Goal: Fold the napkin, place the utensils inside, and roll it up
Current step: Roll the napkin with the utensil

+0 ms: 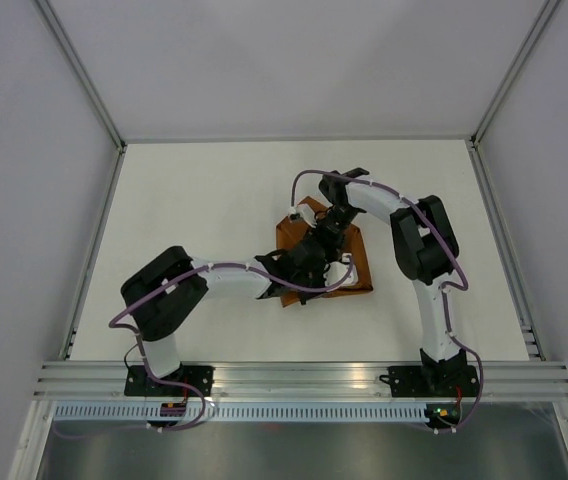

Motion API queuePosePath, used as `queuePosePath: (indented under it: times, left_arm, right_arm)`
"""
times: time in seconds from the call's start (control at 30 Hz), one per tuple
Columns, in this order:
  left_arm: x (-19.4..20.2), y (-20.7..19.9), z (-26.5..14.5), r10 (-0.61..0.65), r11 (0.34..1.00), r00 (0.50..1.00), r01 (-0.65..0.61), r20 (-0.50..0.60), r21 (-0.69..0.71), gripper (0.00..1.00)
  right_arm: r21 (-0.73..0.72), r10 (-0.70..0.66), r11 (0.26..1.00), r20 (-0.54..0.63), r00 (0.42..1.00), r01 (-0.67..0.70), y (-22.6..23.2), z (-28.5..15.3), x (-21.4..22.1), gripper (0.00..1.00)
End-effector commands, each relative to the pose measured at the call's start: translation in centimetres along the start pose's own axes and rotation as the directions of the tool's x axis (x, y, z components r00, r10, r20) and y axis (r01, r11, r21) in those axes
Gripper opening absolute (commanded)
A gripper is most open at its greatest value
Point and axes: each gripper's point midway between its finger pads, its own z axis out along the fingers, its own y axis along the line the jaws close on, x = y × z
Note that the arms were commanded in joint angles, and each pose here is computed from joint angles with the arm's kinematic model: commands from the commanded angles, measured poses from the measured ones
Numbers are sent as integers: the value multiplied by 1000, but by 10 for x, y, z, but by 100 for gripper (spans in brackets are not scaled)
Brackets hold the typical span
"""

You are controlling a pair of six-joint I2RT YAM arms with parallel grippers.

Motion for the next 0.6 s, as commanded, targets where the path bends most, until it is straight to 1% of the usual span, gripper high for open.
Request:
queuePosePath:
  times: [0.0,0.2,0.23,0.3,0.33,0.37,0.4,0.5,0.53,0.57]
  left_arm:
    - [35,-36,2,-102,978,987,122,-123,169,2]
    - [28,-32,-3,-193,945,976,213,-103,247,2]
    - [32,-34,-3,-215,934,969,240,-123,263,2]
    - [32,-31,-3,-258,913,958,285,-128,293,2]
    - [26,-27,-3,-279,902,952,304,-124,306,2]
    - [31,-30,-2,-310,877,939,343,-149,337,2]
    - [26,-26,-2,-328,867,933,359,-145,345,2]
    - [29,-25,-4,-398,807,901,432,-170,403,2]
    - [24,-21,-4,-421,791,892,449,-163,415,2]
    - [26,-21,-5,-451,759,875,479,-175,441,2]
  right_arm:
    - [101,-64,994,154,986,49,-16,-34,-31,59]
    - [149,-31,989,291,956,-13,-24,-71,-41,60]
    - [159,-15,986,323,946,-38,-27,-81,-41,60]
    - [170,-19,984,357,934,-45,-29,-89,-41,61]
    - [190,-33,981,382,924,-44,-28,-99,-43,60]
    - [200,-23,978,409,912,-65,-34,-103,-39,60]
    - [210,-28,975,423,905,-68,-35,-108,-38,61]
    - [247,-46,965,471,881,-82,-37,-122,-29,61]
    - [271,-62,959,488,871,-84,-35,-132,-26,61]
    - [274,-61,957,494,867,-89,-36,-128,-20,61]
